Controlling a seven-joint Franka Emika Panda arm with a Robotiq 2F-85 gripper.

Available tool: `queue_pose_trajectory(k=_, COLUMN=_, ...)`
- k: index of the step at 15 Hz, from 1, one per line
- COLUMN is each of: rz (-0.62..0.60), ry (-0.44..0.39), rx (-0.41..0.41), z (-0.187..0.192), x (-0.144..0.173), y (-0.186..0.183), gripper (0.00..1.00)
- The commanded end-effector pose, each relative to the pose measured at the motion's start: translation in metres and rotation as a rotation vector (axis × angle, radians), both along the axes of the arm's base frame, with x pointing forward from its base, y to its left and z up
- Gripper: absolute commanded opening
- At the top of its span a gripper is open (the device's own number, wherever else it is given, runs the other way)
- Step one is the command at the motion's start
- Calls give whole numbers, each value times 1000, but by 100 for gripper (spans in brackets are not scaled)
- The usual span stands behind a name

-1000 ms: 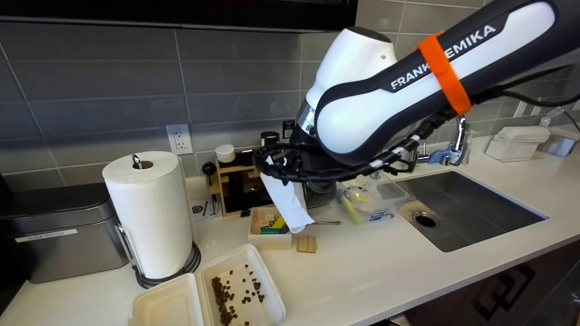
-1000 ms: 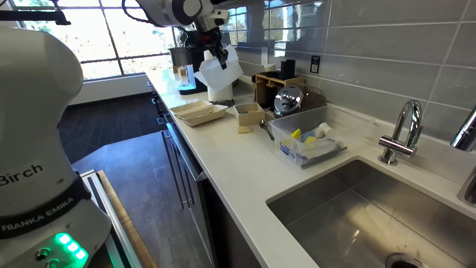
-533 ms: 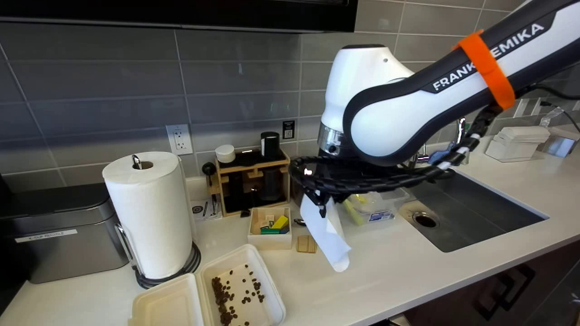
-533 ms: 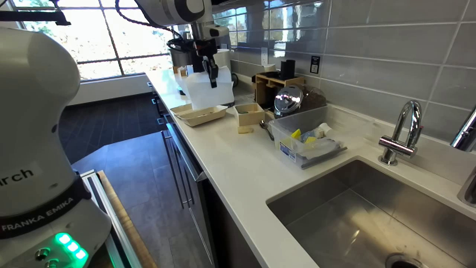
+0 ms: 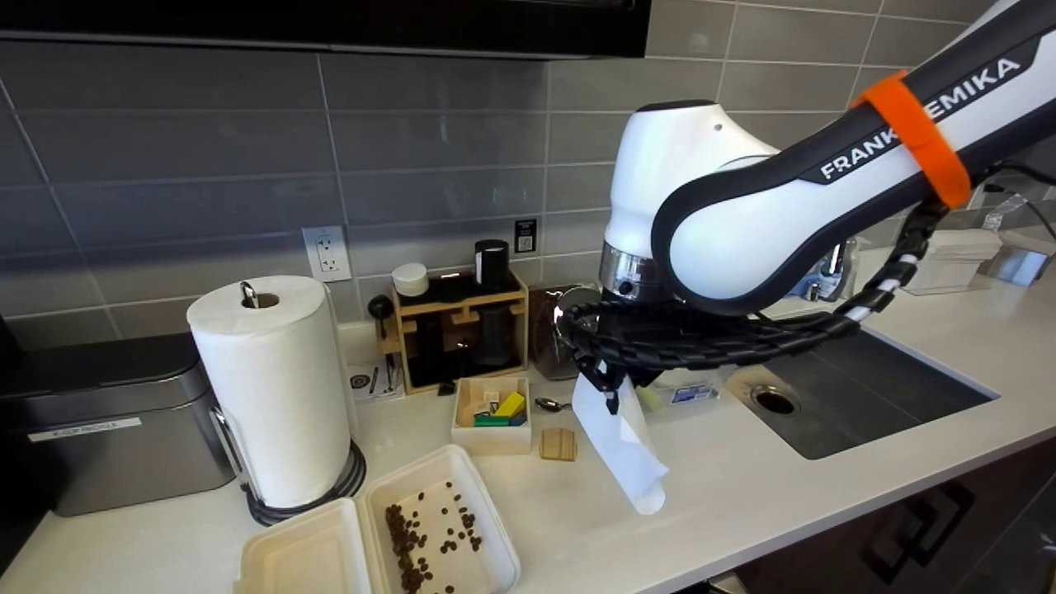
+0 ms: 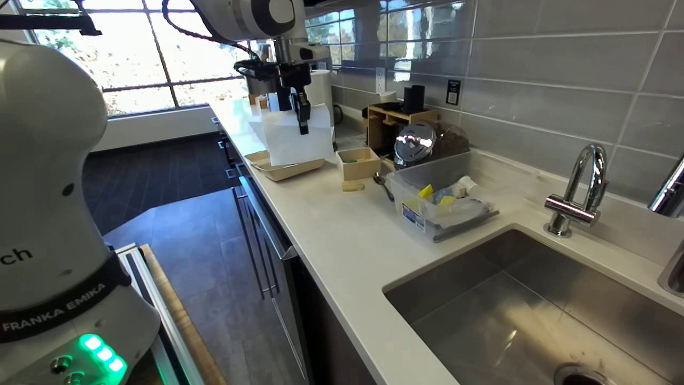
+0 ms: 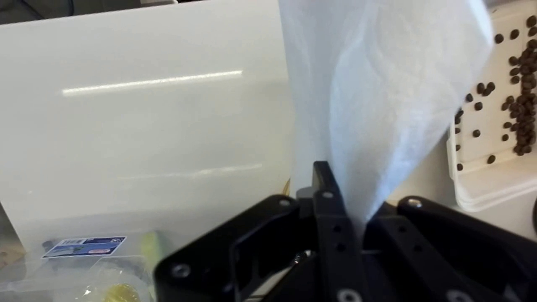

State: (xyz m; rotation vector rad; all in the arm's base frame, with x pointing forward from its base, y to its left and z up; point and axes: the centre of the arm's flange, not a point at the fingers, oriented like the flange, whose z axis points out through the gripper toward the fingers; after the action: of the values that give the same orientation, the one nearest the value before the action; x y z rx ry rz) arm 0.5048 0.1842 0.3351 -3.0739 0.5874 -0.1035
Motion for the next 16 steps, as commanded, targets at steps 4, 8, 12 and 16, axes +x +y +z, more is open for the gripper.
queue_pose_trajectory(k=4, rz=16, ry=-44, rx=52, z=-14, x=1, y=-66, gripper=0)
queue_pose_trajectory(k=8, rz=81, ry=-62, rx=85, z=-35, x=3, y=-108, gripper=0)
queue_pose_trajectory(k=12, rz=138, ry=-58, rx=131, z=-67, x=-7, y=-126, gripper=0)
queue_pose_trajectory(k=16, rz=154, ry=-39, rx=156, z=-98, x=-11, y=-133, gripper=0)
